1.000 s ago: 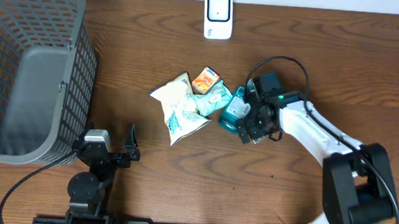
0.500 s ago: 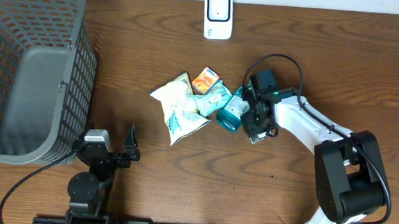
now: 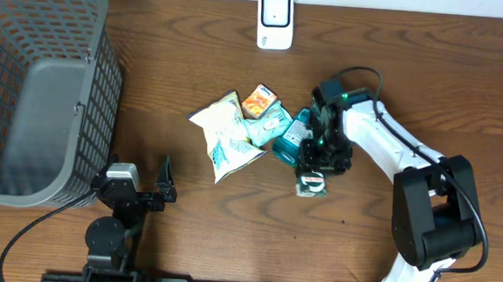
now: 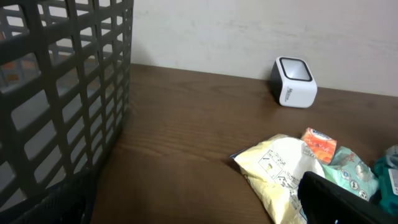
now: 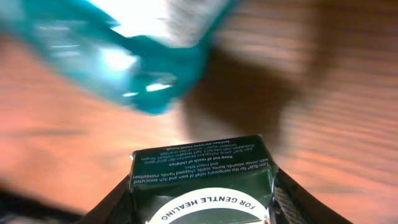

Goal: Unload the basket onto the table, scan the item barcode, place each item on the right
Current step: 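Grasp the green Zam-Buk box with the right gripper and lift it, then carry the green box to the white scanner and hold it there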

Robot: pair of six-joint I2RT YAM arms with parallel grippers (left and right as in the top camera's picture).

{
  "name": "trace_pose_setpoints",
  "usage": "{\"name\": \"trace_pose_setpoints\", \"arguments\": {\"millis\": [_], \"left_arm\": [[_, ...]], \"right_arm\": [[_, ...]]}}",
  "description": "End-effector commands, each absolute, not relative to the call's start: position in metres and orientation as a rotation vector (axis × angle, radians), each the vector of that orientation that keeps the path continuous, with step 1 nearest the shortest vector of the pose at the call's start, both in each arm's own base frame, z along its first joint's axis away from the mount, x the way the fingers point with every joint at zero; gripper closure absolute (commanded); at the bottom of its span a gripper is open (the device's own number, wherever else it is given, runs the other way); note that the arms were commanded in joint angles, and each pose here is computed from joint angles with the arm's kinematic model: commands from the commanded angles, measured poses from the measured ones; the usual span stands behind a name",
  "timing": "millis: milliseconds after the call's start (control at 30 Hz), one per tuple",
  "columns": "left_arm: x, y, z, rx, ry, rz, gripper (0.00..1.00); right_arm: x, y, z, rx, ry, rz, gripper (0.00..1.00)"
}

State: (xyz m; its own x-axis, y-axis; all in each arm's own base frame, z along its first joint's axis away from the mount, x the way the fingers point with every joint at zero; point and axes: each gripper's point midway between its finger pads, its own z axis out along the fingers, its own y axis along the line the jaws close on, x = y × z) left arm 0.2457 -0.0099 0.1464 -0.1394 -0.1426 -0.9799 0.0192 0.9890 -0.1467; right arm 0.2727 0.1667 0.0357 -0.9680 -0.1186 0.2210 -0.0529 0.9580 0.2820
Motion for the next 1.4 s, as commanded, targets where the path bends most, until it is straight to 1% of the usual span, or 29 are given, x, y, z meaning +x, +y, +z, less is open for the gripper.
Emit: {"name": "trace_pose_setpoints", "arguments": {"millis": [0, 100, 167, 433, 600, 800, 867, 967, 1100, 1167, 1233, 1267, 1367], "left_arm": [[0.245, -0.01, 0.13, -0.099, 1.754, -0.141, 0.02], [0.245, -0.01, 0.13, -0.099, 1.754, -0.141, 0.03], [0.245, -0.01, 0.13, -0.099, 1.754, -0.141, 0.02], [0.245, -0.01, 0.13, -0.099, 1.754, -0.141, 0.02], [0.245, -0.01, 0.13, -0.099, 1.754, -0.141, 0.02], [0.245, -0.01, 0.13, -0.099, 1.754, -0.141, 0.02], [0.245, -0.01, 0.13, -0.099, 1.754, -0.141, 0.02], [0.245, -0.01, 0.13, -0.099, 1.754, -0.141, 0.02], [0.245, -0.01, 0.13, -0.099, 1.754, -0.141, 0.02], [0.245, -0.01, 0.13, -0.1, 1.754, -0.141, 0.02], [0.245, -0.01, 0.13, -0.099, 1.754, -0.141, 0.02], [0.245, -0.01, 0.13, -0.099, 1.754, -0.141, 0.02], [0.245, -0.01, 0.13, -0.099, 1.754, -0.141, 0.02]], "right_arm": [[0.266, 0.203, 0.06, 0.065, -2.746, -0.694, 0.69], [0.253, 0.22, 0.077, 0.027, -2.618, -0.854, 0.69], [0.248, 0.226, 0.084, 0.009, -2.565, -0.907, 0.69], [0.237, 0.225, 0.089, -0.026, -2.511, -0.894, 0.7], [0.238, 0.225, 0.089, -0.023, -2.514, -0.897, 0.69], [0.258, 0.233, 0.085, -0.013, -2.582, -0.959, 0.7], [0.268, 0.236, 0.084, -0.024, -2.61, -0.986, 0.72], [0.288, 0.244, 0.084, 0.035, -2.681, -1.063, 0.76], [0.325, 0.255, 0.092, 0.105, -2.793, -1.199, 0.76], [0.353, 0.262, 0.105, 0.155, -2.873, -1.307, 0.75], [0.382, 0.27, 0.118, 0.251, -2.974, -1.416, 0.71], [0.403, 0.272, 0.126, 0.31, -3.07, -1.46, 0.69], [0.446, 0.268, 0.138, 0.356, -3.324, -1.44, 0.67]]}}
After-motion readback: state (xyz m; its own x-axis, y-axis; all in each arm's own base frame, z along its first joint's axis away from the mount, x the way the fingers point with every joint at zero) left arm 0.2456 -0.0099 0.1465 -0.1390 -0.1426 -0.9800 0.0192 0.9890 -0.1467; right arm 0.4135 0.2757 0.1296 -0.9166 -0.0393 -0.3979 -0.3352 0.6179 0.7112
